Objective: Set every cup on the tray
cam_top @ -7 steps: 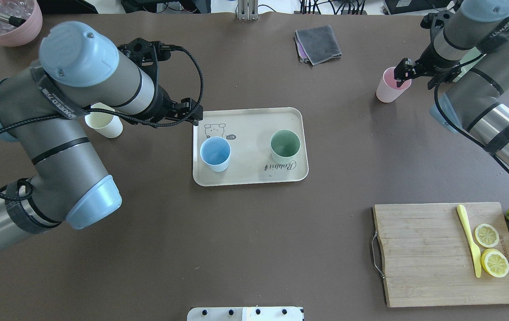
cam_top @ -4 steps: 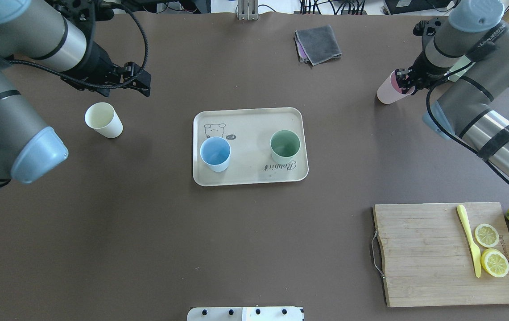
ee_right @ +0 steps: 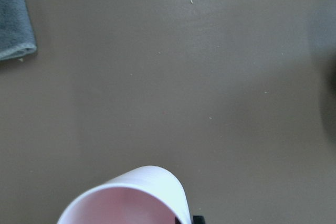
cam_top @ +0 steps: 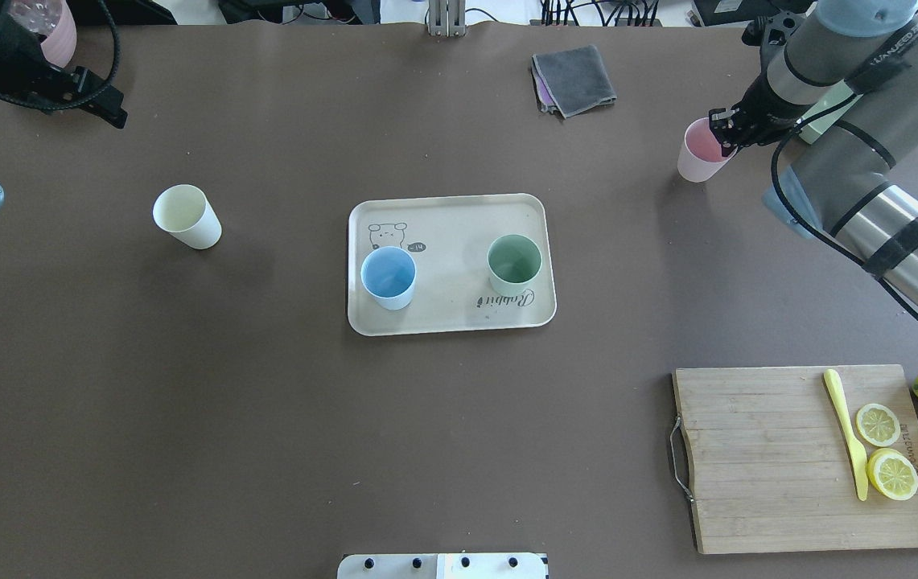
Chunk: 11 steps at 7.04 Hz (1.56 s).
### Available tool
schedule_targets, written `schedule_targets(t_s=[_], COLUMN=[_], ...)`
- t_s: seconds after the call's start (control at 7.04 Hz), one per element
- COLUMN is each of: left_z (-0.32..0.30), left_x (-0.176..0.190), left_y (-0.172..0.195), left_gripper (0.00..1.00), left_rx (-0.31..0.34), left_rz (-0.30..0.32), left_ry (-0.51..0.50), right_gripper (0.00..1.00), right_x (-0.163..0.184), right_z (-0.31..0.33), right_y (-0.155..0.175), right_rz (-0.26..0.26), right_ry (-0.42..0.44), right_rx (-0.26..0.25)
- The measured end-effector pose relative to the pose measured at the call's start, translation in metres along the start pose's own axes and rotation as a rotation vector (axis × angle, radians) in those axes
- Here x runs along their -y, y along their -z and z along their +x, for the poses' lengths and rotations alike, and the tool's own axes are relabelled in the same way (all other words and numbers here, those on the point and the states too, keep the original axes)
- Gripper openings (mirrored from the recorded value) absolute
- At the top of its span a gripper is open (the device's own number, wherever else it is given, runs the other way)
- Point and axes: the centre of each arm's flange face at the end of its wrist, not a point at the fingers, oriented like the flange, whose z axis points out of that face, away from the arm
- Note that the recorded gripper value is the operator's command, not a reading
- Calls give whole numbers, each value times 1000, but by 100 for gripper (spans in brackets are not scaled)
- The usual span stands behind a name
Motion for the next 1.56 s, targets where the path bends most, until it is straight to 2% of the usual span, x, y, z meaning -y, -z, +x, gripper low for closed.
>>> schedule_targets(t_s=[0.43, 0.57, 0.85, 1.28, 1.56], left_z=[-55, -61, -38, 16, 8], left_x=[-13, -17, -23, -41, -43], left_y=[-27, -32, -46, -93, -126], left_gripper=[98, 98, 98, 97, 97], left_rx=[73, 74, 32, -28, -49], left_rz=[-37, -30, -1, -30, -24], left_ry=[-66, -48, 58, 125, 123], right_gripper=[0, 0, 0, 0, 0], right_x=[6, 8, 2, -15, -26], right_z=[-30, -54, -105, -168, -202], right_y=[50, 65, 80, 80, 81], right_rz=[-20, -22, -28, -26, -22], right_ry=[1, -19, -53, -78, -98], right_rx=[127, 160, 202, 209, 193])
